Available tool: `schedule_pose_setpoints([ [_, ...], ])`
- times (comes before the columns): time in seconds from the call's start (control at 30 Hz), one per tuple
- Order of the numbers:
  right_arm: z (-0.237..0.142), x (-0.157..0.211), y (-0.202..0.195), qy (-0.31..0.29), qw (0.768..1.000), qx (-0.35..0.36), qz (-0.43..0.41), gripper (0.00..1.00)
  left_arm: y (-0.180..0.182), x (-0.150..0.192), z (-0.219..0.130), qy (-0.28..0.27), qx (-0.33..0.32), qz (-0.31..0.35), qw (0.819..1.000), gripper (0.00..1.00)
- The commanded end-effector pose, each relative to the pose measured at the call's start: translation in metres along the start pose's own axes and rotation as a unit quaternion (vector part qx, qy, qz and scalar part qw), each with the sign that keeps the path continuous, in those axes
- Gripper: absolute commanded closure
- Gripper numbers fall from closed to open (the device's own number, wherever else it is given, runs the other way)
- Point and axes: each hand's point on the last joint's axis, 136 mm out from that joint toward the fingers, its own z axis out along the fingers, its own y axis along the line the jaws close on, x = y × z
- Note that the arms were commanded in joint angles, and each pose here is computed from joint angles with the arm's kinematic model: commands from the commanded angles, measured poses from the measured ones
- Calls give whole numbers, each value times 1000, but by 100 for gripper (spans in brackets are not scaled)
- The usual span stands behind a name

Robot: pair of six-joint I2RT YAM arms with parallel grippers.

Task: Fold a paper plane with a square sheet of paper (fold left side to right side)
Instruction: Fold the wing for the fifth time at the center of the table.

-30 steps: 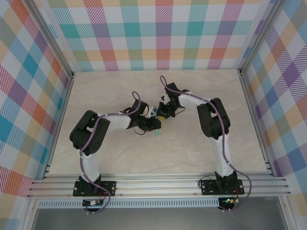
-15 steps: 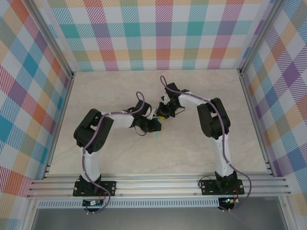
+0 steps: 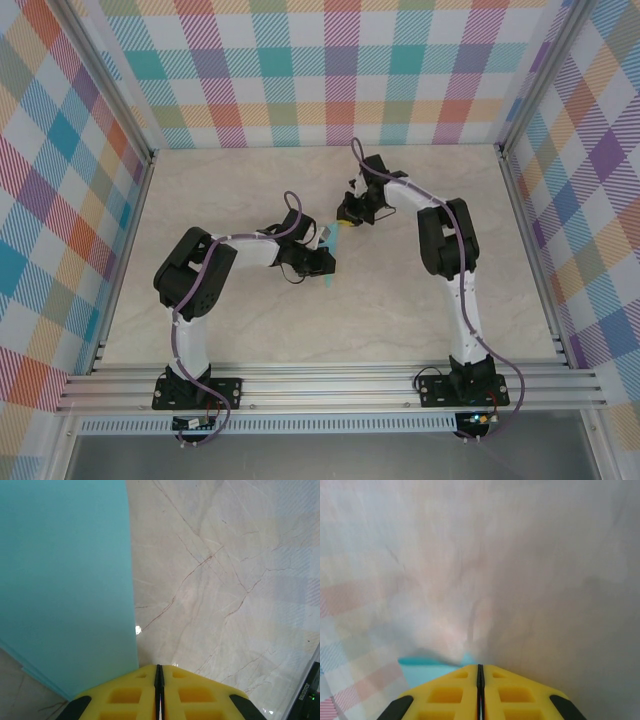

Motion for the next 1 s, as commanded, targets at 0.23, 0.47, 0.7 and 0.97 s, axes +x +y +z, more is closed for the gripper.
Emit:
schedule_pose_setpoints([
  [0.23,-39,-20,21,-27,999,-9,-33,92,38,49,11,67,-67,-33,995,90],
  [0.47,-61,45,46,3,995,-98,-17,94,36,47,11,62,-67,-30,995,93],
  [0.7,-35,92,40,48,993,-108,-1,95,38,46,11,60,-70,-31,995,95],
  [0.97,-3,104,37,79,992,-98,7,94,37,45,10,58,-71,-30,995,95],
])
